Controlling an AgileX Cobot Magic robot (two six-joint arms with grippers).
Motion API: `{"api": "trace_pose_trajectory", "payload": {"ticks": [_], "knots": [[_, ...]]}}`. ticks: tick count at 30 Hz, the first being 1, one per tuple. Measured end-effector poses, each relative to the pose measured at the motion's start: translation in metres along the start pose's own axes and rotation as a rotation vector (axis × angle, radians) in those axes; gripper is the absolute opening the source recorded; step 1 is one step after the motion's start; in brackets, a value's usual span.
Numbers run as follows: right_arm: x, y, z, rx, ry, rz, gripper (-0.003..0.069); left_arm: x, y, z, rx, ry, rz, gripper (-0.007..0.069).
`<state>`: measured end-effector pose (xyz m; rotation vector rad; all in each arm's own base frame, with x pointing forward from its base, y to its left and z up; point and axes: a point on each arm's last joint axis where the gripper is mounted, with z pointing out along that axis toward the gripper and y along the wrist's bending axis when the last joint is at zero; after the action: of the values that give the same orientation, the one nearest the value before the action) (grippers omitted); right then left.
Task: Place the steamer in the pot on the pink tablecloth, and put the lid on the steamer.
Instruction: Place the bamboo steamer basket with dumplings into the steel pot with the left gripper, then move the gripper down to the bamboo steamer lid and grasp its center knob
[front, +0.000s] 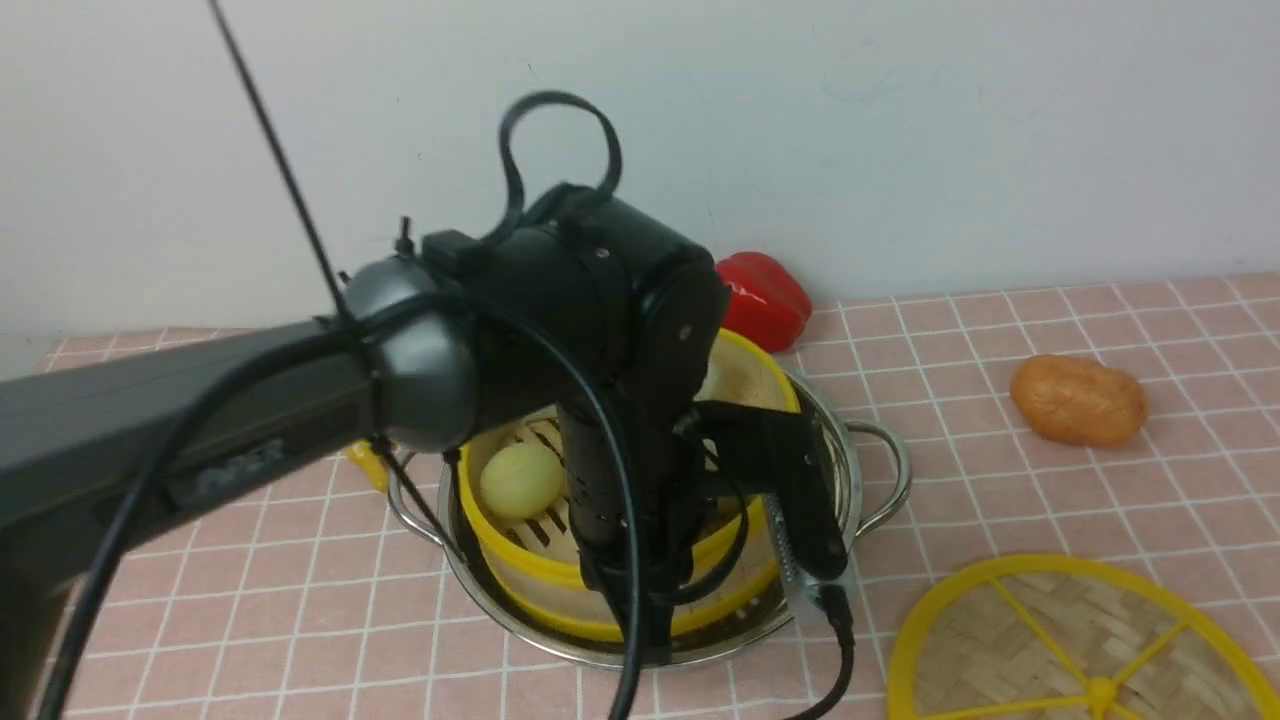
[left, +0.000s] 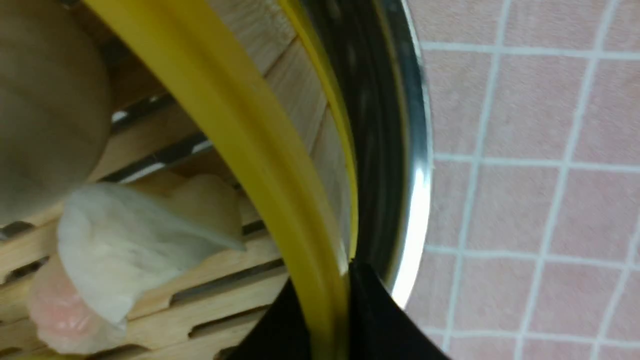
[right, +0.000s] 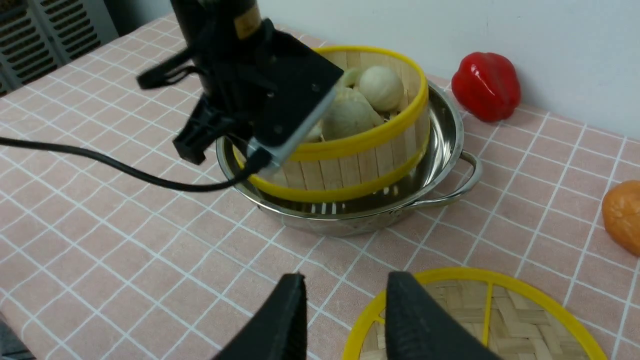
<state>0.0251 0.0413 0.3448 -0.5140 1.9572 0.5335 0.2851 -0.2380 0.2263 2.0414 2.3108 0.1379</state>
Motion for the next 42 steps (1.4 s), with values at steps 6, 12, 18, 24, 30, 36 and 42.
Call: {"api": "trace_pose_trajectory", "payload": {"ticks": [6, 12, 18, 24, 30, 36, 42], "knots": [[0.000, 0.000, 0.000, 0.000, 0.000, 0.001, 0.0243, -0.009, 0.006, 0.020, -0.015, -0.016, -0.010, 0.0050], [0.000, 0.000, 0.000, 0.000, 0.000, 0.001, 0.0243, -0.010, 0.006, 0.027, -0.008, 0.001, -0.031, 0.0051], [0.000, 0.000, 0.000, 0.000, 0.000, 0.002, 0.0243, -0.009, 0.006, 0.026, -0.004, 0.015, -0.035, 0.0106], [0.000, 0.000, 0.000, 0.000, 0.000, 0.004, 0.0243, -0.006, 0.005, 0.025, 0.001, 0.043, -0.043, 0.0320], [0.000, 0.000, 0.000, 0.000, 0.000, 0.004, 0.0243, 0.000, 0.013, 0.004, -0.084, 0.089, -0.077, 0.0471], [0.000, 0.000, 0.000, 0.000, 0.000, 0.004, 0.0243, 0.007, 0.033, -0.081, -0.350, -0.057, -0.251, 0.0334], [0.000, 0.000, 0.000, 0.000, 0.000, 0.004, 0.0243, 0.036, 0.022, -0.182, -0.512, -0.327, -0.443, 0.0001]]}}
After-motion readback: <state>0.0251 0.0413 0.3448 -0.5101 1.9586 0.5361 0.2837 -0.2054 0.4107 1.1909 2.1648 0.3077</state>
